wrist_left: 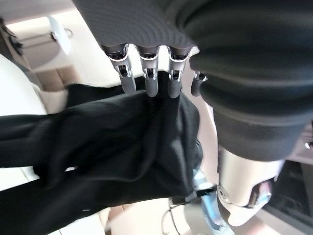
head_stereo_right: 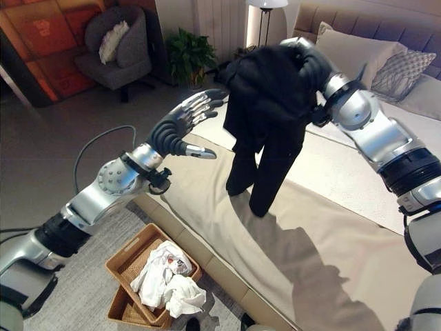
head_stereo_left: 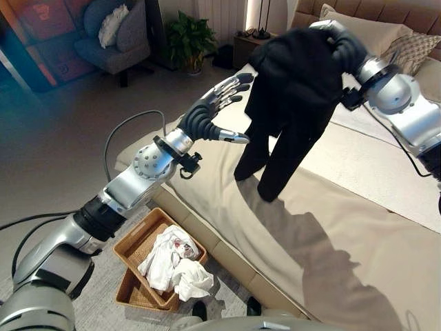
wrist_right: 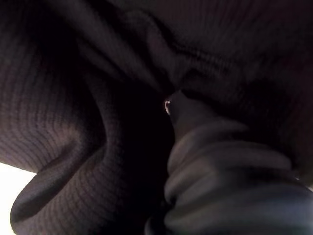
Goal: Pick up clothes into the bucket
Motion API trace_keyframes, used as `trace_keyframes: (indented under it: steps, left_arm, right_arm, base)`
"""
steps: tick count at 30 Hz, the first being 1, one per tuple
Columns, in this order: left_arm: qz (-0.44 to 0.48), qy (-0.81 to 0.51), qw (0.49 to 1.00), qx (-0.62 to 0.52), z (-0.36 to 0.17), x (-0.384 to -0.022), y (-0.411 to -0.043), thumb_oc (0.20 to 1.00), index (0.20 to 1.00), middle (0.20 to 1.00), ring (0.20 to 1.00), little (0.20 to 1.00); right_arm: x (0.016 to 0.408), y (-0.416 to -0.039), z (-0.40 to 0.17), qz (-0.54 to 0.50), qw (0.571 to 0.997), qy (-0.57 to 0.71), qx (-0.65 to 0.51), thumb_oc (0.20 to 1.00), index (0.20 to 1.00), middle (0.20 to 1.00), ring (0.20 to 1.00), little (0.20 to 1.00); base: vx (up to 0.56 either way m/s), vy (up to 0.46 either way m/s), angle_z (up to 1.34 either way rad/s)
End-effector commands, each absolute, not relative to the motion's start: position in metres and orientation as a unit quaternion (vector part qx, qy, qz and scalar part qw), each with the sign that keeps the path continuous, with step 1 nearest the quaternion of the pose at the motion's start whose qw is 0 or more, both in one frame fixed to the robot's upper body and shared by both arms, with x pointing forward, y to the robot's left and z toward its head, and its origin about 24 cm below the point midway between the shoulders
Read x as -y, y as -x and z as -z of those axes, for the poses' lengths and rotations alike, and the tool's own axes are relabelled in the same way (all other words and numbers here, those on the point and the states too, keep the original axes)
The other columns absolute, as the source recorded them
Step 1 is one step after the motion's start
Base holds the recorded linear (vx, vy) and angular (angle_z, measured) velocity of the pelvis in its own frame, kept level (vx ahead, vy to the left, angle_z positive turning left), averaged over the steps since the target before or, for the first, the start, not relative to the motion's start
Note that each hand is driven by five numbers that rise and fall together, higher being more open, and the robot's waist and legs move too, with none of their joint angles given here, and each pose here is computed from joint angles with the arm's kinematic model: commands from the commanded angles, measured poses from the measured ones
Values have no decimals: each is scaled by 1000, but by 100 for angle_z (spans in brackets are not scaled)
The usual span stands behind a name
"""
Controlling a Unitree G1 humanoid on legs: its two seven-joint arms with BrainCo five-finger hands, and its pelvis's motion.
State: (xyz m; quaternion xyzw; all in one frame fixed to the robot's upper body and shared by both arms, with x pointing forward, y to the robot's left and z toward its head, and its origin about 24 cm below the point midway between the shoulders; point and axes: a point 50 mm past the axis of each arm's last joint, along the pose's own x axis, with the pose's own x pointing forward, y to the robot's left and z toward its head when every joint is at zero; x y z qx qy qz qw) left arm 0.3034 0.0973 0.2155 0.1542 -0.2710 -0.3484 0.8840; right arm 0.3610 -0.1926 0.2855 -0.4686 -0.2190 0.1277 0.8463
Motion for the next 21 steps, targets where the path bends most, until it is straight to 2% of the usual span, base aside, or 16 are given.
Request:
trace_keyframes:
  steps: [1, 5, 10, 21]
  left_arm:
    - [327, -160, 889, 277, -222, -105, -313, 1000, 1000, 1000, 1000, 1000]
    - [322, -193, 885, 276, -221, -98, -320, 1000, 1000, 1000, 1000, 1000]
    - [299, -217, 892, 262, -207, -92, -331, 1000, 1000, 1000, 1000, 1000]
    - [244, -205, 920, 229, -176, -85, -342, 1000, 1000, 1000, 1000, 1000]
  right_arm:
    - [199, -351, -312, -119, 838, 471, 247, 200, 200, 200, 200, 200]
    - [180, -345, -303, -176, 832, 465, 248, 200, 200, 200, 200, 200]
    - [148, -327, -301, -256, 833, 395, 291, 200, 200, 200, 200, 200]
    - [106, -291, -306, -349, 816, 265, 378, 200, 200, 200, 200, 200]
  base:
    - [0, 0, 0]
    - [0, 0, 0]
    - [-3, 1, 1]
    - [0, 1, 0]
